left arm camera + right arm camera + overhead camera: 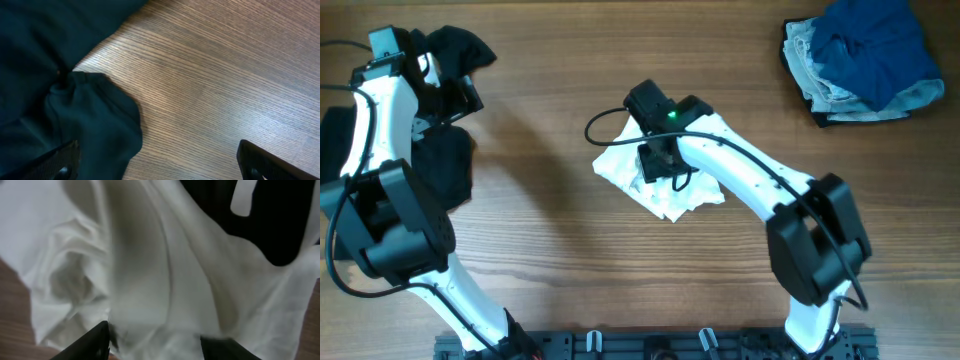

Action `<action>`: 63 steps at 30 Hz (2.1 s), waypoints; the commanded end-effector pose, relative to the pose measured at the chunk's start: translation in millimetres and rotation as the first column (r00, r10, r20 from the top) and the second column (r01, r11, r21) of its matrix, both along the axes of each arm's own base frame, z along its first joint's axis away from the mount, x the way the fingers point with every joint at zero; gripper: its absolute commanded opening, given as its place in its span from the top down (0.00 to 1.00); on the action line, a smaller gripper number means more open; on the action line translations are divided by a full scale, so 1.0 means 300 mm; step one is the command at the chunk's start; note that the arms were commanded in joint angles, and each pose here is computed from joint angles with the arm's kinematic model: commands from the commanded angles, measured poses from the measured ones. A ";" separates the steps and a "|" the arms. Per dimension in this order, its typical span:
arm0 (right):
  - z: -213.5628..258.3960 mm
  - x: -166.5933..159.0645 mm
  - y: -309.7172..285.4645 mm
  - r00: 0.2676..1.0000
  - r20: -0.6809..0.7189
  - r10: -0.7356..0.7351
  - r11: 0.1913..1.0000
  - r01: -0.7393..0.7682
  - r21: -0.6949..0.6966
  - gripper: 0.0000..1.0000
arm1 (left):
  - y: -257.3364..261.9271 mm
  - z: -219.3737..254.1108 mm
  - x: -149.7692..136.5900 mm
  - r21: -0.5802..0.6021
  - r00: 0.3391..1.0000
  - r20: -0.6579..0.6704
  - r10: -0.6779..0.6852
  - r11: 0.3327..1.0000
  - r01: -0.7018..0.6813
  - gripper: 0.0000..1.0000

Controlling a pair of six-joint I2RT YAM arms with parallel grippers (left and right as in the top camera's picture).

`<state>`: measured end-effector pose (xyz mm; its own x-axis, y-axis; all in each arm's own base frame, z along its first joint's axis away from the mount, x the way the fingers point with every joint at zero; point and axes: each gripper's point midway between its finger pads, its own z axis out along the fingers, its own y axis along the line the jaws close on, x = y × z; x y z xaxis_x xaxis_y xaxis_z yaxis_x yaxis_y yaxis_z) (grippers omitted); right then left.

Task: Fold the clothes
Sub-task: 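Press the folded bundle flat with the right gripper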

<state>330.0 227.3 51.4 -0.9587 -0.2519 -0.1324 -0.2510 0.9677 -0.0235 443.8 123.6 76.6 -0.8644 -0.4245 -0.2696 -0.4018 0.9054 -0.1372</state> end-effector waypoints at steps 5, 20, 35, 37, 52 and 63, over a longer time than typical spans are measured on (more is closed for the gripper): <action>-0.027 0.033 0.000 0.998 0.037 -0.057 0.998 0.058 -0.015 0.42 | -0.010 -0.007 0.009 -0.022 1.000 0.001 0.013 1.000 -0.013 0.00; 0.033 -0.056 -0.111 0.989 -0.024 -0.149 0.979 0.144 -0.147 0.96 | -0.010 -0.006 0.010 -0.022 1.000 0.002 0.013 1.000 -0.013 0.00; 0.133 -0.228 -0.281 0.978 -0.117 -0.171 0.949 0.132 -0.287 0.96 | -0.005 -0.006 0.012 -0.013 1.000 0.005 0.004 1.000 -0.004 0.00; 0.111 -0.242 -0.290 0.977 -0.129 -0.173 0.946 0.128 -0.297 0.95 | -0.004 -0.006 0.012 -0.010 1.000 0.004 0.005 1.000 -0.005 0.00; 0.332 0.072 0.022 0.981 0.183 0.066 0.993 -0.082 0.083 0.36 | -0.003 -0.005 0.015 -0.009 1.000 0.008 0.005 1.000 -0.005 0.00; 0.090 0.134 0.079 0.956 0.109 0.274 0.961 -0.276 0.006 0.44 | -0.003 -0.005 0.015 -0.009 1.000 0.008 0.005 1.000 -0.005 0.00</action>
<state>368.0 247.2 108.9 -0.8660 -0.4014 -0.2982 -0.4123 0.9106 -0.0282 444.9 123.6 76.9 -0.8607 -0.4297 -0.2730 -0.4065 0.9029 -0.1396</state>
